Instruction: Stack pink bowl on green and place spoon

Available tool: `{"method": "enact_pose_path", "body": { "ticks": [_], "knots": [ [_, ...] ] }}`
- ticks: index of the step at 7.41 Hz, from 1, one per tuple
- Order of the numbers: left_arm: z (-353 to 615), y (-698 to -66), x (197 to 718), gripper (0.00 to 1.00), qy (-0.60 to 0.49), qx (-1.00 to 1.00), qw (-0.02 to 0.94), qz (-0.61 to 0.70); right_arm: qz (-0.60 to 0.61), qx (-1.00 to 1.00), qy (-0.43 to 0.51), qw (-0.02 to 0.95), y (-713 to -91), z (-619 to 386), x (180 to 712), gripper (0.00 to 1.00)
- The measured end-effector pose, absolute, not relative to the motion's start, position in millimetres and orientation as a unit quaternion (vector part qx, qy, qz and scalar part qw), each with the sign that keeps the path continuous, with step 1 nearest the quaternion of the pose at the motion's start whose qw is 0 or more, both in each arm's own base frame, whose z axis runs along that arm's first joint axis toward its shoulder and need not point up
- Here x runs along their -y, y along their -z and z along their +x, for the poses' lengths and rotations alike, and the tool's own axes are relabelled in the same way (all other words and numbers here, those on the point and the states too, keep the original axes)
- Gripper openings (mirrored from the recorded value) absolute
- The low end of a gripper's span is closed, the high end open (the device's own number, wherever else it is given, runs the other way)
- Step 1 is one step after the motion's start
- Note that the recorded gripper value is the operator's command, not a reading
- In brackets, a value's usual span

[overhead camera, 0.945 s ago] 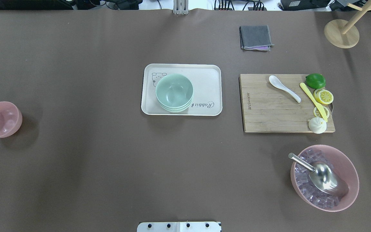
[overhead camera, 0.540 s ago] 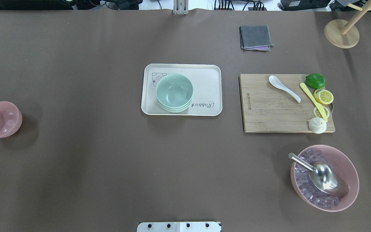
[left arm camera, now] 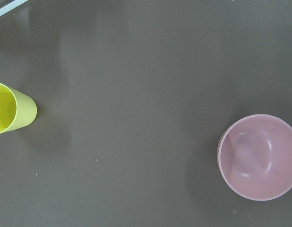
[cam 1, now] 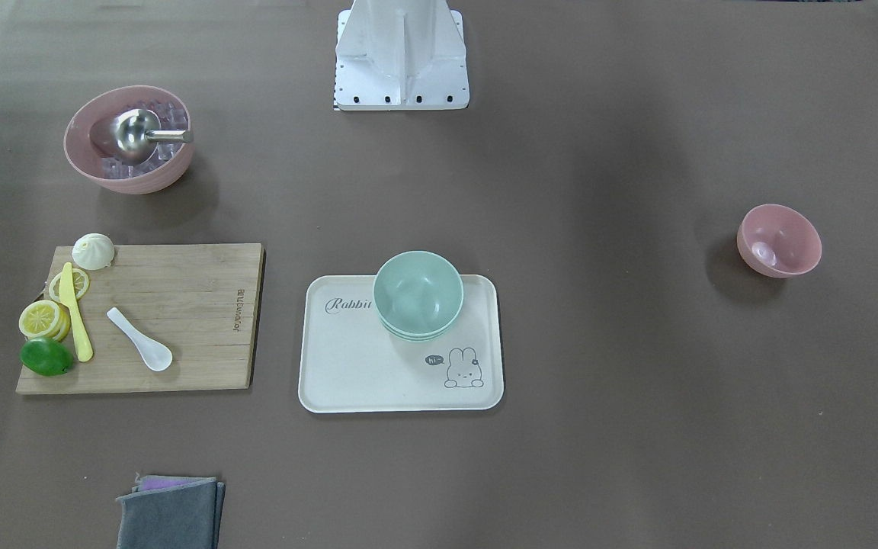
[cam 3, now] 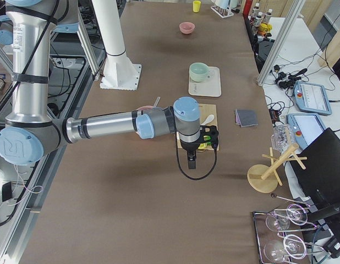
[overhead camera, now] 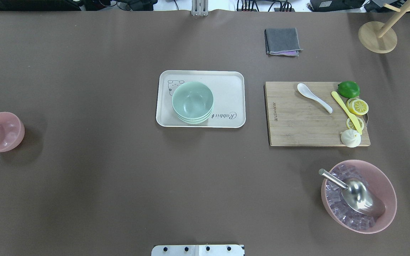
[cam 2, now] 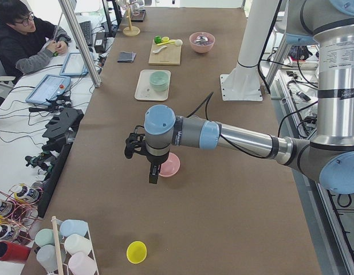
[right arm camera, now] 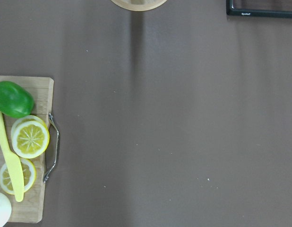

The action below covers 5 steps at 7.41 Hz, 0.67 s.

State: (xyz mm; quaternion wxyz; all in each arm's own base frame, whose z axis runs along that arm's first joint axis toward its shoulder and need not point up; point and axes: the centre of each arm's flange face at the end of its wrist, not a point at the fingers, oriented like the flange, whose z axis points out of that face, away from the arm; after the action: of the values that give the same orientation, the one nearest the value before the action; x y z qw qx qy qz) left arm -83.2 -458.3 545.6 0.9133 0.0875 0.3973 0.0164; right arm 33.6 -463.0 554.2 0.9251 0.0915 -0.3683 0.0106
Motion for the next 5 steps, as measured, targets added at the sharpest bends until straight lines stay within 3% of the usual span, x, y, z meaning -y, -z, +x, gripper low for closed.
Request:
{"method": "enact_pose_path", "body": {
  "ticks": [5],
  "knots": [
    [-80,-524,466,0.99,-0.031,-0.418,0.9,0.118,0.128,0.392,0.022,0.911,-517,18,487,1.0]
  ]
}}
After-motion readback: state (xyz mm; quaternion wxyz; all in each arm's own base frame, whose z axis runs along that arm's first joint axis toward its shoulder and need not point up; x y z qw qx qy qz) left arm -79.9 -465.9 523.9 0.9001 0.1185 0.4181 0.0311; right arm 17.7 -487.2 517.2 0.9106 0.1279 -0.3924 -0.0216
